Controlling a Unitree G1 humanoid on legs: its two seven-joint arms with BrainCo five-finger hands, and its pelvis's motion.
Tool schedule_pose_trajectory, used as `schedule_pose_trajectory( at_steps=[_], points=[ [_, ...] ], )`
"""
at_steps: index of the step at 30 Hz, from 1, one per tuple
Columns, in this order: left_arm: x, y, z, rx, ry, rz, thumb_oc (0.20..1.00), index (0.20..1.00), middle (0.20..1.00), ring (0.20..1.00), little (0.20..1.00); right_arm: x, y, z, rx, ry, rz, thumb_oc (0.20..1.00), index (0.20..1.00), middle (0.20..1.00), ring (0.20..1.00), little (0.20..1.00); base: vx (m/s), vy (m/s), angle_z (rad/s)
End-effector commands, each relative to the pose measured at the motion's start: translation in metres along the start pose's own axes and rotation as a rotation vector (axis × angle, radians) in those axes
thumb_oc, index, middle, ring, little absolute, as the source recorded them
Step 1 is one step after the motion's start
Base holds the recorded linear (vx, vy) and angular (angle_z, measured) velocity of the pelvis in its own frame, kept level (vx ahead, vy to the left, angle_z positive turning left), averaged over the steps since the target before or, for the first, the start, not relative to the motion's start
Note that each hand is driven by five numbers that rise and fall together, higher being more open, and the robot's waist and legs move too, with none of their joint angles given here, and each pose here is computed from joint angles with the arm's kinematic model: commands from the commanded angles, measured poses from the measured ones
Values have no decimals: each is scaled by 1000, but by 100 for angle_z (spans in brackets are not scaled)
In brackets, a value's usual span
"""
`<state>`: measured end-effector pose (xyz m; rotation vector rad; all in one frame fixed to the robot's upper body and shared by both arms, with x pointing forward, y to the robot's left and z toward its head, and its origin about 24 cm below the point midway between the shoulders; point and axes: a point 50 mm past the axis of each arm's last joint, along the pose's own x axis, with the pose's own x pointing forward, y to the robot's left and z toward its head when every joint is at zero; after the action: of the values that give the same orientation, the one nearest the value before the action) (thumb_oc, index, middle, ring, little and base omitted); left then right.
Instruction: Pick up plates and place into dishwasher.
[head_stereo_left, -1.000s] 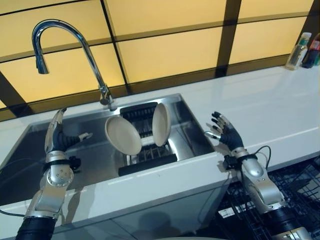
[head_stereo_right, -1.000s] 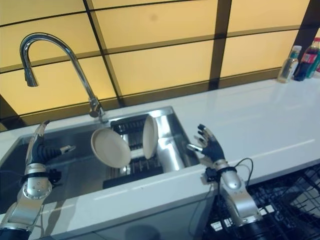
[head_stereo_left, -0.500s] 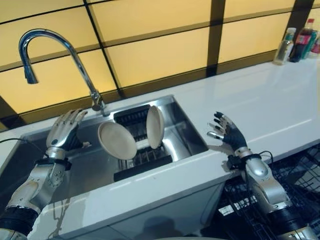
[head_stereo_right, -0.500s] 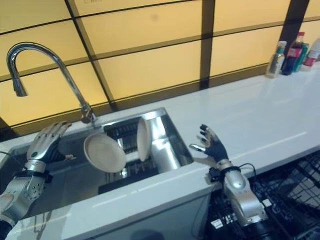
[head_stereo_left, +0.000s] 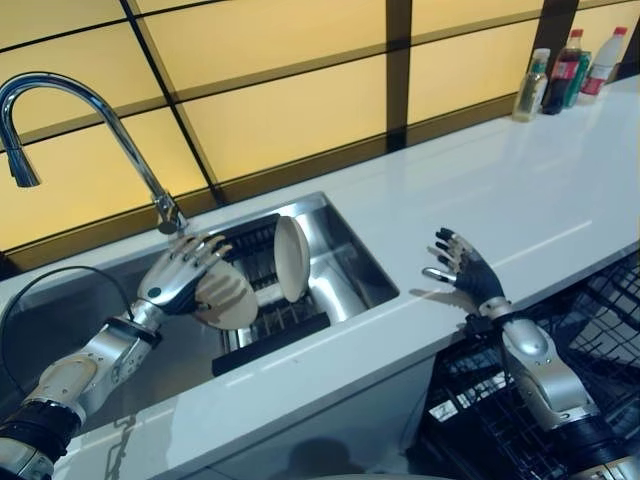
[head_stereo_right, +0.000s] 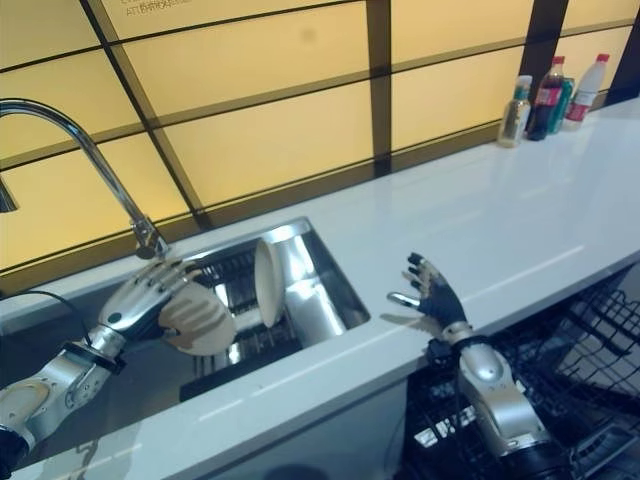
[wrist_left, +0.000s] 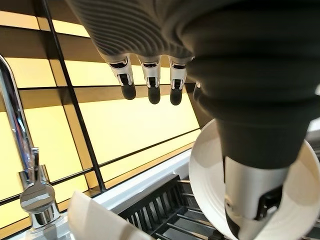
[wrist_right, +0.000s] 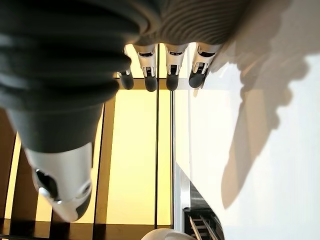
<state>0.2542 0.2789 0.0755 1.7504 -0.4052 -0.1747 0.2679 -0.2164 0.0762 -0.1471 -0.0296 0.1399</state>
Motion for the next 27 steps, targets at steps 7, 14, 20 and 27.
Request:
schedule_pose_trajectory(
  at_steps=[7,14,20,27],
  points=[
    [3,11,-29,118,46,-36,1000,1000,1000,1000,1000,3,-5,13,4,-74,10,1000,1000,1000,1000,1000,10,12,-2],
    [1,13,-32,113,62,-12,1000,1000,1000,1000,1000,3,-3,10,8,-71,25,1000,1000,1000,1000,1000,0,0,0],
    [1,17,-38,152,68,-10,1000,1000,1000,1000,1000,7,2,18,-7,-101,53,1000,1000,1000,1000,1000,0,0,0],
    [3,25,-44,169,58,5,1000,1000,1000,1000,1000,23,10,39,-23,-183,78,1000,1000,1000,1000,1000,0,0,0]
  ],
)
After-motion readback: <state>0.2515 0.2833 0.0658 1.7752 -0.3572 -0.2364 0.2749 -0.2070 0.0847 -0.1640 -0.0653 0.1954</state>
